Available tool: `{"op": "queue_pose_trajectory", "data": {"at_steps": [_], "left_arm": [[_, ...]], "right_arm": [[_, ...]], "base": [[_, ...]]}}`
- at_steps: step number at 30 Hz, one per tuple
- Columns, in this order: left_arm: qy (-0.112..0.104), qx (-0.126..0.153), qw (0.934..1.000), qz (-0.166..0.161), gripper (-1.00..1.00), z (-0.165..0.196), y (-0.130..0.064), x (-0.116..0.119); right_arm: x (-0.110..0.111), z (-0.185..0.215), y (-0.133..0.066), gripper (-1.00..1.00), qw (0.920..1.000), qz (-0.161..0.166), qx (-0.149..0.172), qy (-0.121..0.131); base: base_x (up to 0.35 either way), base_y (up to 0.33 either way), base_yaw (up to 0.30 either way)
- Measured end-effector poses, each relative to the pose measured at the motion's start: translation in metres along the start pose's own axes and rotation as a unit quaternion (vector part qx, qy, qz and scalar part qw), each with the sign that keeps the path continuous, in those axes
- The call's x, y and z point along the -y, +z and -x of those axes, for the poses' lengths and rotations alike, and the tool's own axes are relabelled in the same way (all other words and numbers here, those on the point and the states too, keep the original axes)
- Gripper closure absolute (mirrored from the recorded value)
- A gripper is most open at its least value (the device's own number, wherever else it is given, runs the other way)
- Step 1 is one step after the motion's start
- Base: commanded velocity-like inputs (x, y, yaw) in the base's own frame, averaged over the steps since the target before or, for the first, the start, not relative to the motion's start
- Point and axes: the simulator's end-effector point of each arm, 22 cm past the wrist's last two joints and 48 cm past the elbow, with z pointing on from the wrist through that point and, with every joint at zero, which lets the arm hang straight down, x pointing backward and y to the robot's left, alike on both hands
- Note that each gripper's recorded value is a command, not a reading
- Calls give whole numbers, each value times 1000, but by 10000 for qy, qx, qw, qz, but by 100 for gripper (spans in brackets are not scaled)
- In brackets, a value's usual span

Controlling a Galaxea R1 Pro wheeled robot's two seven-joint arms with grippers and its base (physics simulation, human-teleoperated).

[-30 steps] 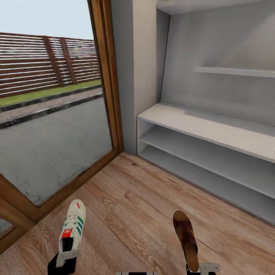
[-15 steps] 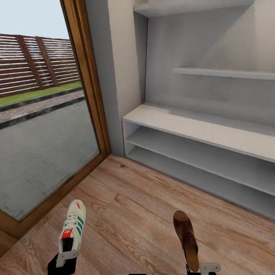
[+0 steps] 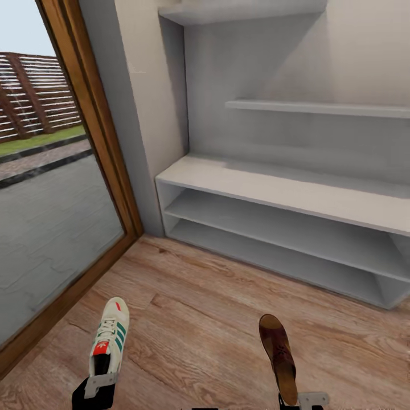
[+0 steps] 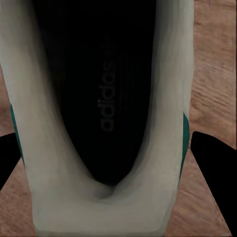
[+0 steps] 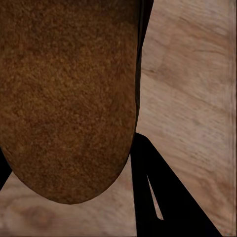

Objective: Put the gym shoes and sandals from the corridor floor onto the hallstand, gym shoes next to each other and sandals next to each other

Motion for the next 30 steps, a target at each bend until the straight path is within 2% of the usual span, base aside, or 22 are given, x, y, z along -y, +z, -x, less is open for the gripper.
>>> {"op": "queue_pose_trajectory", "data": {"at_steps": [12,26,30], "left_arm": [[5,-1,10000,-12,100,0,0,1],[2,-8,10000,-21,100,-1,0,3],[-3,-1,10000,-21,100,0,0,3]], "right_arm": [[1,0,0,100,10000,-13,3,-4],[1,0,0,100,10000,4,3,-17],[0,1,0,100,10000,3,6,-4]], "base": [[65,-246,-260],[1,-275,-24],[0,-275,-145]]}}
